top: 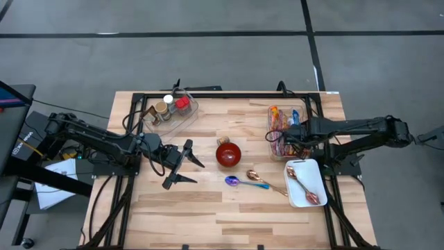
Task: Pick & Place Food Item
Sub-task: Put the red noodle pack into the right transparent bin
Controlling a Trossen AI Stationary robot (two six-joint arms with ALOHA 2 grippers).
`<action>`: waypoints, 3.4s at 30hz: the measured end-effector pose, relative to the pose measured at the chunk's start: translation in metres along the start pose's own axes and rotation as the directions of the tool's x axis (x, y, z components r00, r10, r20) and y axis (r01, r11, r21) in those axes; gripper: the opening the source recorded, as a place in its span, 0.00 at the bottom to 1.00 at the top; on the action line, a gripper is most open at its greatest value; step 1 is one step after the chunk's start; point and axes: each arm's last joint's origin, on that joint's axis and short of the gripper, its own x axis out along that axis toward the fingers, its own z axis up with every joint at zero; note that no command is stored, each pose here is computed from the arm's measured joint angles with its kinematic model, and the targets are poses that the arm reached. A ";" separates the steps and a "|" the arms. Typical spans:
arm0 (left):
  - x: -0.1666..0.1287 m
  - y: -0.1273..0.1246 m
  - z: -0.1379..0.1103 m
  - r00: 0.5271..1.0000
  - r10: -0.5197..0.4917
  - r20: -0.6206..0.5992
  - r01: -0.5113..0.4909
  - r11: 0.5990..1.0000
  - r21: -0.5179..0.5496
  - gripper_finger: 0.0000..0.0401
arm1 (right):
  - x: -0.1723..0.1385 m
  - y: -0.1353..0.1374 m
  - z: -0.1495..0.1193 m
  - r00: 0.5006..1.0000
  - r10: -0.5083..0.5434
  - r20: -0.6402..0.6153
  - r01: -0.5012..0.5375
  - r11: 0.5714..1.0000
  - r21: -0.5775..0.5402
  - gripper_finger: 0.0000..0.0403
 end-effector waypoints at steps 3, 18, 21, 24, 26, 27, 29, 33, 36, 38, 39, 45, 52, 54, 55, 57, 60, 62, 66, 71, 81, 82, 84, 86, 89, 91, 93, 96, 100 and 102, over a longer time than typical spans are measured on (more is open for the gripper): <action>0.000 0.000 0.000 1.000 0.000 0.000 0.000 1.000 0.001 0.67 | -0.005 -0.005 -0.004 1.000 -0.020 -0.014 0.020 1.000 0.022 0.14; 0.000 0.000 0.000 1.000 0.000 0.004 0.000 1.000 0.000 0.67 | -0.018 -0.017 -0.010 0.986 0.021 0.163 -0.044 0.989 0.139 0.14; 0.000 0.000 0.001 1.000 0.000 0.007 0.000 1.000 0.000 0.67 | -0.017 -0.016 -0.003 0.984 0.026 0.176 -0.051 0.990 0.134 0.14; 0.000 0.000 0.001 1.000 0.000 0.007 0.000 1.000 0.000 0.67 | -0.013 -0.014 0.003 0.989 0.021 0.148 -0.039 0.992 0.123 0.14; 0.000 0.000 0.001 1.000 0.000 0.007 0.000 1.000 -0.001 0.67 | -0.009 -0.012 0.006 0.993 0.015 0.118 -0.029 0.993 0.116 0.14; 0.000 0.000 0.001 1.000 0.000 0.007 0.000 1.000 -0.001 0.67 | -0.006 -0.011 0.007 0.995 0.013 0.103 -0.024 0.994 0.109 0.14; 0.000 0.000 0.001 1.000 0.000 0.007 0.000 1.000 -0.001 0.67 | -0.001 -0.009 0.007 0.997 0.007 0.073 -0.014 0.995 0.095 0.14; 0.000 0.000 0.000 1.000 0.000 0.005 0.000 1.000 -0.001 0.67 | 0.007 -0.005 0.006 0.999 0.001 0.040 -0.005 0.997 0.081 0.14; 0.000 0.000 0.000 1.000 0.000 0.005 0.000 1.000 -0.001 0.67 | 0.007 -0.005 0.006 0.999 0.002 0.038 -0.006 0.997 0.080 0.14; 0.000 0.000 0.000 1.000 0.000 0.005 0.000 1.000 -0.001 0.67 | 0.007 -0.005 0.006 0.999 0.005 0.038 -0.008 0.997 0.081 0.14; 0.000 0.000 0.000 1.000 0.000 0.005 0.000 1.000 -0.001 0.67 | 0.007 -0.005 0.006 0.999 0.005 0.038 -0.008 0.997 0.081 0.14; 0.000 0.000 0.000 1.000 0.000 0.005 0.000 1.000 -0.001 0.67 | 0.007 -0.002 0.010 0.996 0.047 0.070 -0.053 0.994 0.092 0.14; 0.000 0.000 0.000 1.000 0.000 0.004 0.000 1.000 -0.001 0.67 | 0.008 0.000 0.013 0.994 0.068 0.086 -0.075 0.994 0.074 0.14; 0.000 0.000 0.000 1.000 0.000 0.004 0.000 1.000 -0.001 0.67 | 0.007 -0.001 0.012 0.995 0.065 0.077 -0.070 0.995 0.071 0.14; 0.000 0.000 0.000 1.000 0.000 0.004 0.000 1.000 -0.001 0.67 | 0.007 -0.002 0.010 0.995 0.062 0.073 -0.067 0.995 0.072 0.14; 0.000 0.000 0.000 1.000 0.000 0.004 0.000 1.000 -0.001 0.67 | 0.005 -0.005 0.006 0.996 0.058 0.074 -0.064 0.995 0.082 0.14; 0.000 0.000 0.000 1.000 0.000 0.003 0.000 1.000 0.000 0.67 | 0.001 -0.009 0.000 0.994 0.063 0.087 -0.072 0.992 0.107 0.14; 0.000 0.000 0.000 1.000 0.000 0.004 0.000 1.000 0.000 0.67 | -0.001 -0.011 -0.003 0.993 0.077 0.090 -0.087 0.989 0.117 0.14; 0.000 0.000 0.000 1.000 0.000 0.004 0.000 1.000 0.000 0.67 | -0.004 -0.012 -0.008 0.988 0.098 0.121 -0.115 0.984 0.138 0.14; 0.000 0.000 0.000 1.000 0.000 0.004 0.000 1.000 0.002 0.67 | -0.007 -0.007 -0.009 0.973 0.189 0.134 -0.205 0.971 0.120 0.14; 0.000 0.000 0.001 1.000 0.000 0.006 0.000 1.000 0.000 0.67 | -0.004 0.007 -0.005 0.979 0.198 0.057 -0.201 0.977 0.076 0.14; 0.000 0.000 0.001 1.000 0.000 0.005 0.000 1.000 0.000 0.67 | -0.004 0.007 -0.006 0.980 0.196 0.044 -0.198 0.977 0.074 0.14; 0.000 0.000 0.000 1.000 0.000 0.005 0.000 1.000 0.000 0.67 | -0.003 0.008 -0.008 0.984 0.179 0.015 -0.180 0.981 0.074 0.14; 0.000 0.000 0.000 1.000 0.000 0.004 0.000 1.000 0.001 0.67 | -0.004 0.007 -0.012 0.988 0.154 -0.007 -0.154 0.986 0.069 0.14; 0.000 0.000 0.000 1.000 0.000 0.004 0.000 1.000 0.001 0.67 | -0.004 0.009 -0.012 0.988 0.153 0.006 -0.153 0.986 0.069 0.14; 0.000 0.000 0.000 1.000 0.000 0.004 0.000 1.000 0.001 0.67 | -0.004 0.009 -0.011 0.988 0.155 0.012 -0.155 0.985 0.070 0.14; 0.000 0.000 0.001 1.000 0.000 0.006 0.000 1.000 0.001 0.67 | -0.005 0.010 -0.009 0.986 0.162 0.031 -0.164 0.984 0.076 0.14; 0.000 0.000 0.001 1.000 0.000 0.006 0.000 1.000 0.002 0.67 | -0.006 0.010 -0.009 0.982 0.178 0.062 -0.182 0.980 0.082 0.14; 0.000 0.000 0.001 1.000 0.000 0.006 0.000 1.000 0.002 0.67 | -0.009 0.008 -0.010 0.975 0.198 0.099 -0.207 0.974 0.090 0.14; 0.000 0.000 0.001 1.000 0.000 0.005 0.000 1.000 0.002 0.67 | -0.011 0.006 -0.011 0.971 0.208 0.118 -0.219 0.971 0.094 0.14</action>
